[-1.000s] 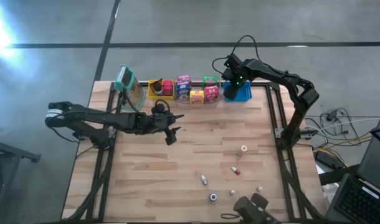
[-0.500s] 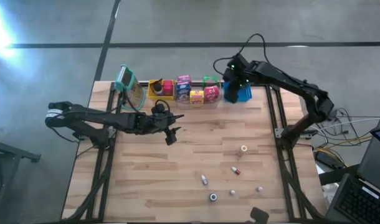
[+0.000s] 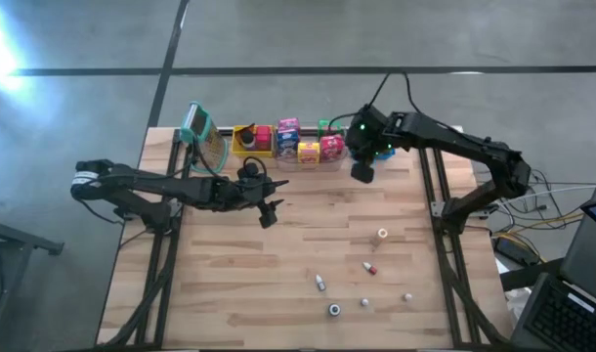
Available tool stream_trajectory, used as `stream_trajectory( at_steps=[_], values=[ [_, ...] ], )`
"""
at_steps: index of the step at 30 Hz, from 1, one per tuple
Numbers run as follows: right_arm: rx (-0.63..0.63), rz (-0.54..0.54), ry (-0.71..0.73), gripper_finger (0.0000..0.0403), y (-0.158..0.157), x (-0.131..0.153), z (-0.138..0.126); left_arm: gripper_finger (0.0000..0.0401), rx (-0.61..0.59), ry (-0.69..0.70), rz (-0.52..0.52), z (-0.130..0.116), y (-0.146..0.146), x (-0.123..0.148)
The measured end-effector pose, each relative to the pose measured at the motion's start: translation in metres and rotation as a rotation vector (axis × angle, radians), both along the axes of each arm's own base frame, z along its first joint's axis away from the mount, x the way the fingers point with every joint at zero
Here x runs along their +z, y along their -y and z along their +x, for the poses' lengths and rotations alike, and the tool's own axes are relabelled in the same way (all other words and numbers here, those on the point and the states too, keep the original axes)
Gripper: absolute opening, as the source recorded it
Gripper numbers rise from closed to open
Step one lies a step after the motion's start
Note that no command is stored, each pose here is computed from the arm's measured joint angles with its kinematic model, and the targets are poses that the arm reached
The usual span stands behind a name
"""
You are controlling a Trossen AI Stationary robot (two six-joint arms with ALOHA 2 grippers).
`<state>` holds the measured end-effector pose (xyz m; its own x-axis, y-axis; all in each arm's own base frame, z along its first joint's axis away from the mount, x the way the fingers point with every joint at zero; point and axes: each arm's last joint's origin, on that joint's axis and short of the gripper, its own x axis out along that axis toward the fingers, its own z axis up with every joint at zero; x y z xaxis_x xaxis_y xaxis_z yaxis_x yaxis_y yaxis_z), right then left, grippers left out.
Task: Pick & Place Kitchen Items
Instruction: Put the top blue bottle into the blue bin
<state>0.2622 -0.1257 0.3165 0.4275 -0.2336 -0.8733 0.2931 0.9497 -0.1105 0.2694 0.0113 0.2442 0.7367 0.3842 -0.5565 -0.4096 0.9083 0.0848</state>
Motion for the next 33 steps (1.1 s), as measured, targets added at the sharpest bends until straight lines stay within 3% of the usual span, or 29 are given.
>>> stream_trajectory(
  at_steps=[5, 15, 26, 33],
  values=[
    [0.071, 0.017, -0.012, 0.0044, -0.025, -0.002, 0.009, 0.0243, 0.0, 0.0, 0.0, 0.0, 0.0, 0.0],
    [0.138, -0.066, -0.024, 0.0029, -0.072, 0.006, 0.012, 0.0243, 0.0, 0.0, 0.0, 0.0, 0.0, 0.0],
    [0.192, 0.003, 0.018, 0.0032, -0.132, 0.008, -0.009, 0.0243, 0.0, 0.0, 0.0, 0.0, 0.0, 0.0],
    [0.188, -0.07, 0.057, 0.004, -0.164, 0.009, -0.025, 0.0243, 0.0, 0.0, 0.0, 0.0, 0.0, 0.0]
  ],
)
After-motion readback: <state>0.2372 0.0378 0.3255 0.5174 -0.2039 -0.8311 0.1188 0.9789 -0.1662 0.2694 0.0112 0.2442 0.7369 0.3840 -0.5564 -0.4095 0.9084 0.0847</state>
